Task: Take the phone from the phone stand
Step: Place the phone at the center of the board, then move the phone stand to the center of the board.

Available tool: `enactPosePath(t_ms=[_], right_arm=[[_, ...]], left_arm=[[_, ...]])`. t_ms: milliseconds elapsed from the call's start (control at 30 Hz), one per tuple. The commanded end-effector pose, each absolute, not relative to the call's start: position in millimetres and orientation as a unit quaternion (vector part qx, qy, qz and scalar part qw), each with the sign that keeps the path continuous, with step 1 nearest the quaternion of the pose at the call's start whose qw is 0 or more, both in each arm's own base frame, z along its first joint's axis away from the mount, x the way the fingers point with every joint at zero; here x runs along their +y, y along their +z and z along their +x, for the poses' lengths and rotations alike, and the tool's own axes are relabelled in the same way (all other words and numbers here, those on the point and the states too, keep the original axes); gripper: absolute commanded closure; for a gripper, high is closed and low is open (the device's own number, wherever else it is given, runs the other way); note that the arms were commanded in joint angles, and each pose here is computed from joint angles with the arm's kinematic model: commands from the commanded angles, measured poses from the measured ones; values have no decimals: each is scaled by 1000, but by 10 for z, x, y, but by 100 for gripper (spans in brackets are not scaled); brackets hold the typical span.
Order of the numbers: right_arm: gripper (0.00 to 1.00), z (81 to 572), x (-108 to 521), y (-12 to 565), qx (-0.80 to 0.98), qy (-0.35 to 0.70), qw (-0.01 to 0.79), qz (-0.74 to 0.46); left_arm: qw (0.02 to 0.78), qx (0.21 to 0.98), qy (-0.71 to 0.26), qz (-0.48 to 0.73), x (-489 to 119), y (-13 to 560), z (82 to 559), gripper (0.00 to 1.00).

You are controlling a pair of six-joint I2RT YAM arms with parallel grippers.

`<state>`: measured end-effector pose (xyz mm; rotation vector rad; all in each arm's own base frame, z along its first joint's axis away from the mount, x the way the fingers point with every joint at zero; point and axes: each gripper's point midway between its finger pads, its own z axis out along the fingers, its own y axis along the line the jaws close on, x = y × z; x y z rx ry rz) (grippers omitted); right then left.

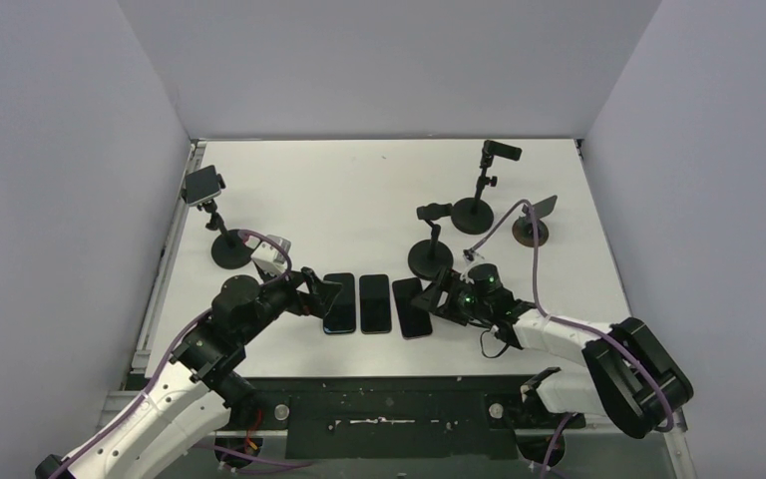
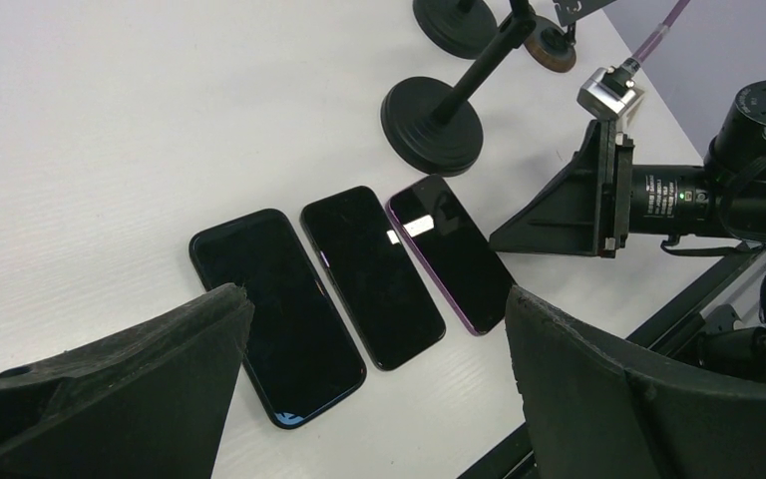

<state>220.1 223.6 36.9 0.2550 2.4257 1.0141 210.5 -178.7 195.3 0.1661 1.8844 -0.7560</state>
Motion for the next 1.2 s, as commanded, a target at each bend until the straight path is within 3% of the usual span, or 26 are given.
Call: enactPosePath(t_ms=[0, 500, 633, 833, 1167], right_arm=[[29, 2147, 2062, 312, 897, 340, 262, 102], [36, 2088, 2384, 382, 893, 370, 248, 60], [35, 2291, 2175, 695, 889, 317, 325, 67], [27, 2646, 1782, 1608, 844, 228, 485, 30], [16, 3123, 1711, 1917, 808, 147, 571, -9]], left_arm=[[548, 765, -330, 76, -1821, 2216, 2140, 3], [547, 765, -332, 71, -1815, 2215, 2145, 3], [546, 766, -329, 73, -1796, 2214, 2121, 3], [557, 761, -325, 70, -1754, 2261, 2122, 3], [555, 763, -324, 71, -1752, 2244, 2112, 3]])
